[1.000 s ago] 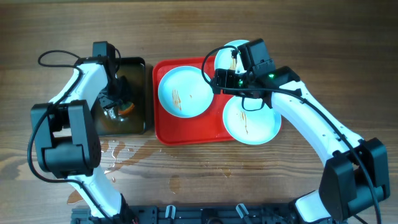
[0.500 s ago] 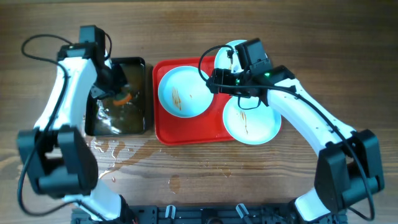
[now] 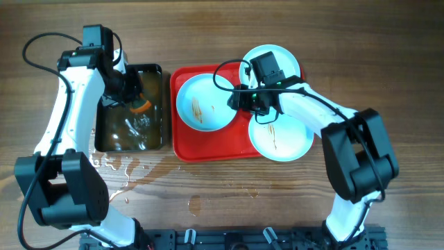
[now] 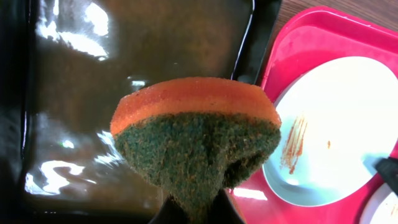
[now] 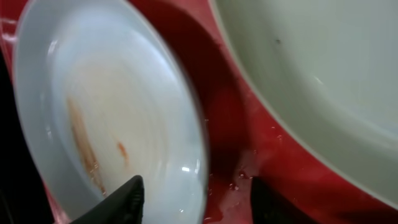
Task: Clean dirty plates on tray and stack at the side
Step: 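Move the sponge with the left gripper onto the held plate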
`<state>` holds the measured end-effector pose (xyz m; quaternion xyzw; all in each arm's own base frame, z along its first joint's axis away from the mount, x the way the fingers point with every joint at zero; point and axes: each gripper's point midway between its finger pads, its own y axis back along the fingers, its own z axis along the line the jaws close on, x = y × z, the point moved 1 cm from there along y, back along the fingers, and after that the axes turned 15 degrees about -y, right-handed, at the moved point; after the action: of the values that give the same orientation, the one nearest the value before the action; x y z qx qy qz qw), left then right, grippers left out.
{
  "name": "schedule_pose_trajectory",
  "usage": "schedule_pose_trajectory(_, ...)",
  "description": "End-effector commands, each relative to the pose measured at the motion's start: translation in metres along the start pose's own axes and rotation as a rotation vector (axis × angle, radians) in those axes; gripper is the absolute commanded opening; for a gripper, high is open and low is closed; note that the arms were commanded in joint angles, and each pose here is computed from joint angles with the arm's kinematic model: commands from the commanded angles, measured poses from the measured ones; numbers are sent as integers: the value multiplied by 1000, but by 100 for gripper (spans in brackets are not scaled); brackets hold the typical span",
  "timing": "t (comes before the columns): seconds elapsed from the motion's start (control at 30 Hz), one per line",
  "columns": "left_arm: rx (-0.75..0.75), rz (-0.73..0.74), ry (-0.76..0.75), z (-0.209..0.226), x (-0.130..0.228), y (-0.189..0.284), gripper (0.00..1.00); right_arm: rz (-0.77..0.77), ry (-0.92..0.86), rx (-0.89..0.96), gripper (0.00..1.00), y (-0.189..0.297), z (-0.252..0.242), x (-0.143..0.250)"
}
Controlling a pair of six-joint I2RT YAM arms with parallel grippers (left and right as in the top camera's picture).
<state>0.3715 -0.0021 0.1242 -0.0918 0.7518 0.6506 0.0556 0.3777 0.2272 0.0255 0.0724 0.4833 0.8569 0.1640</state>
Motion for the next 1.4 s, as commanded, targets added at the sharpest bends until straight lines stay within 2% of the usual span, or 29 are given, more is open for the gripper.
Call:
schedule_pose_trajectory(0.0,57,-28,-29,-11,-6,6,4,-2,-16,-26,48,-4,8,-3)
schedule_pose_trajectory(0.07,64,-34,-47,-18,-8,5,4,-7,-30,-28,40,-5,9,-5)
schedule_pose_trajectory(0.13,72,-48,-78,-30,-11,4,4,-26,-67,-8,27,-6,5,-8)
schedule_pose_trajectory(0.2,78,-58,-96,-38,-12,3,4,-35,-71,0,19,-6,3,-9)
schedule_pose_trajectory(0.27,85,-65,-123,-48,-13,2,4,-35,-72,1,4,-7,3,-9)
schedule_pose_trajectory(0.5,120,-146,-190,-86,-30,-3,4,-43,-63,32,4,-9,-1,-6)
schedule_pose_trajectory(0.63,144,-148,-207,-106,-35,-22,4,-41,-51,31,4,-10,2,-2)
schedule_pose_trajectory(0.8,152,-83,-286,-139,-25,-70,4,-44,-50,32,4,-11,2,-3)
schedule_pose_trajectory(1.0,-70,-1,-84,-110,-12,-114,4,-45,-51,29,4,-11,3,-3)
schedule_pose_trajectory(1.2,-95,97,-95,-113,12,-135,4,-49,-60,24,4,-11,4,-4)
schedule_pose_trajectory(1.37,-43,248,-135,-136,53,-132,4,-50,-70,24,4,-11,4,-4)
